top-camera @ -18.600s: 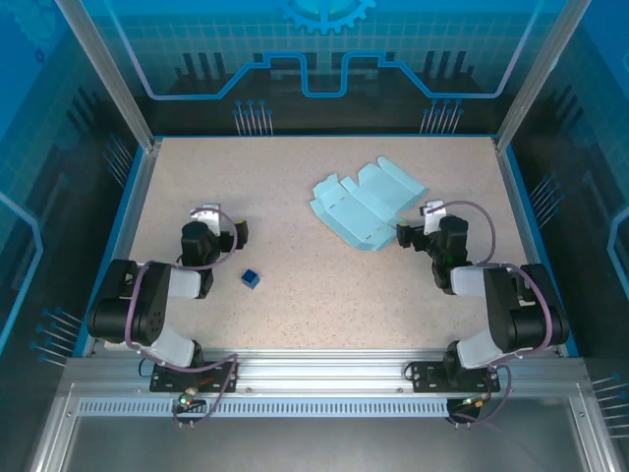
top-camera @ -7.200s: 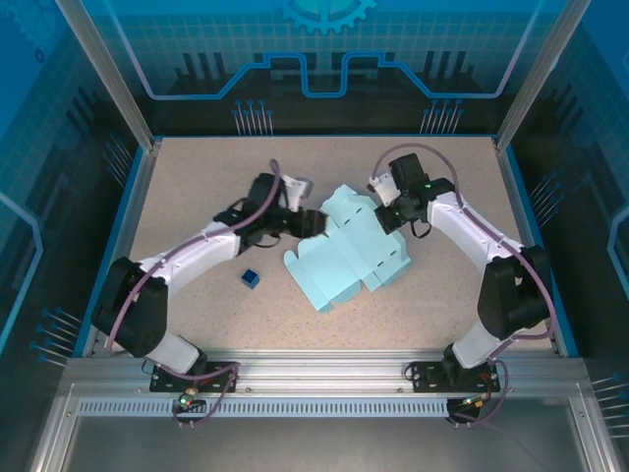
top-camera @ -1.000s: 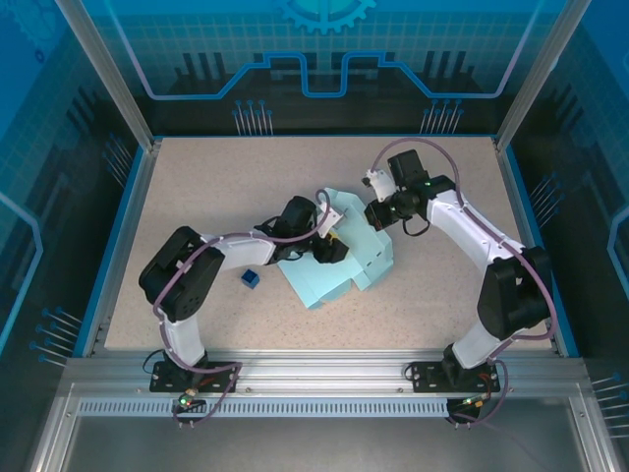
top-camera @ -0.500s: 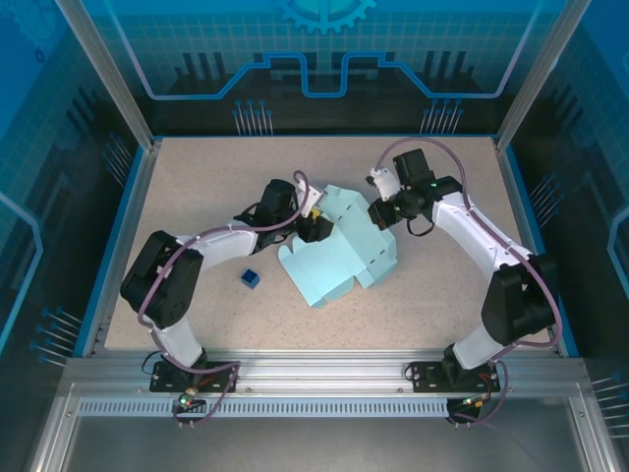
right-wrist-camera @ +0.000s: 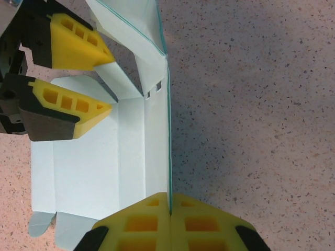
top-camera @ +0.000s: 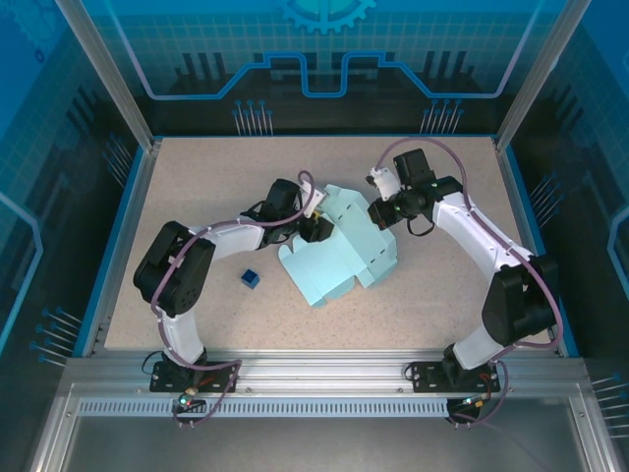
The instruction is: Fold the paper box
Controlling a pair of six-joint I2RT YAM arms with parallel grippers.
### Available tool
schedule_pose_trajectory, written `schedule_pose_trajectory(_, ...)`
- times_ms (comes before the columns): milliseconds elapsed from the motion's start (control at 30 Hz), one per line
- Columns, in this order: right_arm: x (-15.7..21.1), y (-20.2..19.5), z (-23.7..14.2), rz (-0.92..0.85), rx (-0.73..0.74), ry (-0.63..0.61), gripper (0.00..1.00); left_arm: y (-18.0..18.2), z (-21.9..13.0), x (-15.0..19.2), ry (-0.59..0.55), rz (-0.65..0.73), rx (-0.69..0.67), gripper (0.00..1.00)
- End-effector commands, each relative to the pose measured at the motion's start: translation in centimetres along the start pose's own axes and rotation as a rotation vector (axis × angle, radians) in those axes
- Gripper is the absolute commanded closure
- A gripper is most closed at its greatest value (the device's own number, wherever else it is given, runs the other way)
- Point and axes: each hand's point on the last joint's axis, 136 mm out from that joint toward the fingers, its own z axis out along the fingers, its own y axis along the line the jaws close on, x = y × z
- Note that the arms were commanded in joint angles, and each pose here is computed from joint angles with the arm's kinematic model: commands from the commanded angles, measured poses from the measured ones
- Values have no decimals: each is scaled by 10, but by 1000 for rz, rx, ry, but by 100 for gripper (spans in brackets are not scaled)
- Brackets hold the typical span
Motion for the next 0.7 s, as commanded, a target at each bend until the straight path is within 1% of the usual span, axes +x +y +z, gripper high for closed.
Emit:
schedule_pose_trajectory(0, -4, -2, -3, 21, -18, -25, 100, -22, -7, -4, -27, -13, 109, 51)
schedule_pose_trajectory(133, -7, -4, -3, 45, -21, -31, 100, -34, -11, 1, -26, -10, 139, 55)
schedule_pose_trajectory(500, -6, -2, 1, 63, -43, -31, 100, -60, 5, 13, 2, 56, 157, 52)
schedule_pose_trajectory(667, -6, 0, 4, 74, -59, -33, 100, -57, 17, 25, 28, 56, 147, 51)
